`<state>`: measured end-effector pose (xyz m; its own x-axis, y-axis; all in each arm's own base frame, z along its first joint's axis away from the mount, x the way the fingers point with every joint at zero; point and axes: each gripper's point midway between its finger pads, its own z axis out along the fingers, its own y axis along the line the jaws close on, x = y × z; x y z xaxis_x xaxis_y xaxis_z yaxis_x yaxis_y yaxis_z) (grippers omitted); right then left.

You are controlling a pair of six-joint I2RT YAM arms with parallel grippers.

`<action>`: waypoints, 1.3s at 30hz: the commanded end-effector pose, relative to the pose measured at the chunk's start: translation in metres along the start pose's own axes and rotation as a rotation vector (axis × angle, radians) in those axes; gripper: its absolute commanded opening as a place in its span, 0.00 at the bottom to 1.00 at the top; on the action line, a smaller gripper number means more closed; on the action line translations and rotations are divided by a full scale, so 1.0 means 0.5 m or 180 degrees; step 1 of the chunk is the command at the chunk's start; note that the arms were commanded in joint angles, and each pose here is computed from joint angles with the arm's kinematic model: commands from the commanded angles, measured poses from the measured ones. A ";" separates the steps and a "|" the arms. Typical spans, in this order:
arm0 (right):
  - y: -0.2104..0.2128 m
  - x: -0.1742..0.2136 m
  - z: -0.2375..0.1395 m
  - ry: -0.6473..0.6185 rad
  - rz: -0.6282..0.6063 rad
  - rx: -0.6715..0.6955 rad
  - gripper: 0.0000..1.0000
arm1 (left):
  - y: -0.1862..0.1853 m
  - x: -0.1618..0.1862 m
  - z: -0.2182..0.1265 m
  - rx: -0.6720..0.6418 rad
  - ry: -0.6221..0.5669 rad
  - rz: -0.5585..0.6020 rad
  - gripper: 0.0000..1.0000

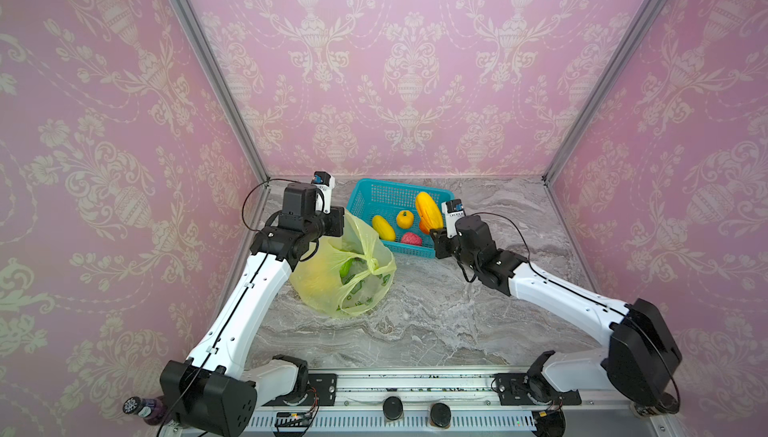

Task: Untie the knot of the plastic bag and take out the fruit
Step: 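Carry the long fruit into the teal basket and open the right gripper, then move the right gripper back from the basket into the bag mouth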

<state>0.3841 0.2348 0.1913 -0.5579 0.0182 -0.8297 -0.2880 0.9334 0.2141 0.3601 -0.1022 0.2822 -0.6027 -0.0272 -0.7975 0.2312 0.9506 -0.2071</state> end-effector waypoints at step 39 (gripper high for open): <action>0.120 -0.056 -0.063 -0.0091 -0.0169 -0.0851 0.40 | 0.004 0.000 0.002 0.0011 0.0022 -0.0094 0.00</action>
<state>0.3840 0.2673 0.2105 -0.6337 -0.0215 -0.7733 -0.4128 0.8548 0.3145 0.3609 -0.1025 0.2803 -0.6078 -0.0295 -0.7936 0.2286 0.9505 -0.2104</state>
